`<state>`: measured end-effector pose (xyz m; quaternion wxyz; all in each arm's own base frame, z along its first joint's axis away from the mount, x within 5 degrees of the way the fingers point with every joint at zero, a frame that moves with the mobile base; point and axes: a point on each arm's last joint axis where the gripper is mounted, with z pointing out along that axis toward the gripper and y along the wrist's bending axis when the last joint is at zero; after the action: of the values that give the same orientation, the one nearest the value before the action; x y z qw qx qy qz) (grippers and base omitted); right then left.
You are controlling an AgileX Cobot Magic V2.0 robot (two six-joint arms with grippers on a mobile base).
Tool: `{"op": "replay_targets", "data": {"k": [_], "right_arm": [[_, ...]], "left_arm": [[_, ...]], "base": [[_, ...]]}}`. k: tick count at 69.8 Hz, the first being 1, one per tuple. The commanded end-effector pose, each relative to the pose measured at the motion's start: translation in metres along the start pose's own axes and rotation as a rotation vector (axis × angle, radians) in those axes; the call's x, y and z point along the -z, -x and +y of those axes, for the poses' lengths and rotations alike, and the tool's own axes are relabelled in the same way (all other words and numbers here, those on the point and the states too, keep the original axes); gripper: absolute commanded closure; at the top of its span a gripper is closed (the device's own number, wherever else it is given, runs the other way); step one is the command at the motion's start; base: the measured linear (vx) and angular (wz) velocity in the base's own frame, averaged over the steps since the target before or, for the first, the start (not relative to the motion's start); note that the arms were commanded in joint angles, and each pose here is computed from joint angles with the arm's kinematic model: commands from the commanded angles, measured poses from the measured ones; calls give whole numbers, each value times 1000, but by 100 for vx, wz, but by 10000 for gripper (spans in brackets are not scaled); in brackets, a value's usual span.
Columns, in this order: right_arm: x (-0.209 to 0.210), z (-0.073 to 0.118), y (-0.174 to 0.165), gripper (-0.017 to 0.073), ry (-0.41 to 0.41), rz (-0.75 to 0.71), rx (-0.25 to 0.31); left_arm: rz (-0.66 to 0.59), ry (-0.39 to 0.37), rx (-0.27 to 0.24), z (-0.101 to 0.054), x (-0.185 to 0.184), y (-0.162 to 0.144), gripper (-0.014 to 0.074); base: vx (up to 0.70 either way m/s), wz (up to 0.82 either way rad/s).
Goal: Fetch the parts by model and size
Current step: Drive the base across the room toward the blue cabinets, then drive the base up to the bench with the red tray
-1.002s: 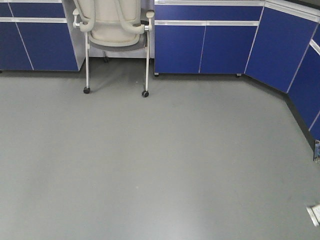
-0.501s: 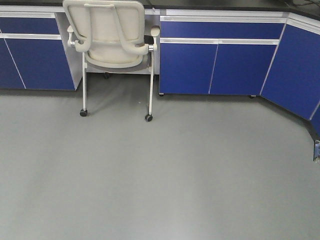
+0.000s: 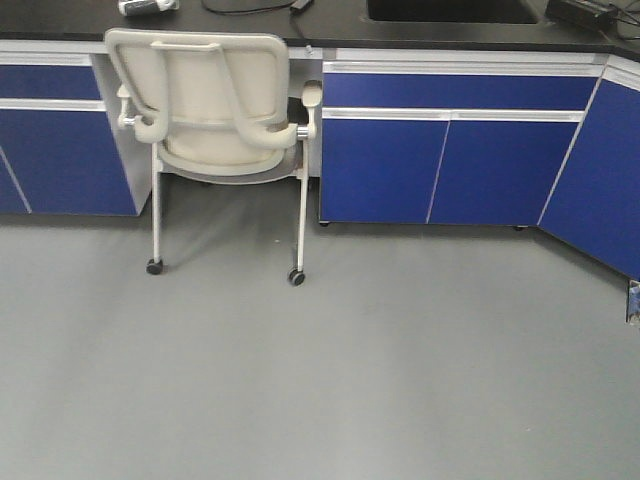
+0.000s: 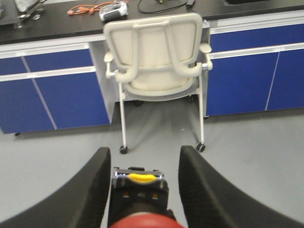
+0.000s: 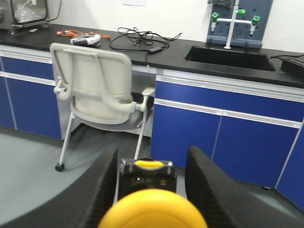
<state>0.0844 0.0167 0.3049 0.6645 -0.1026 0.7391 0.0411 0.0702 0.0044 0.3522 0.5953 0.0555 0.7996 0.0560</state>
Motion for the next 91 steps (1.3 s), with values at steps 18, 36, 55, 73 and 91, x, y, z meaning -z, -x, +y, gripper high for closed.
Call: {"op": "replay_targets", "data": {"k": [18, 36, 55, 73, 91], "right_arm": [[2, 1, 16, 568, 16, -104, 7], [2, 1, 16, 568, 16, -104, 7], [2, 1, 16, 568, 16, -104, 7], [2, 1, 16, 568, 16, -104, 7], [2, 1, 16, 568, 16, -104, 7]], "left_arm": [[-85, -2, -2, 1, 1, 13, 600], [-85, -2, -2, 1, 1, 13, 600], [-85, -2, -2, 1, 1, 13, 600], [-85, -2, -2, 1, 1, 13, 600], [-85, -2, -2, 1, 1, 13, 600]], "base": [[25, -32], [19, -62], [16, -75], [15, -75], [14, -75]]}}
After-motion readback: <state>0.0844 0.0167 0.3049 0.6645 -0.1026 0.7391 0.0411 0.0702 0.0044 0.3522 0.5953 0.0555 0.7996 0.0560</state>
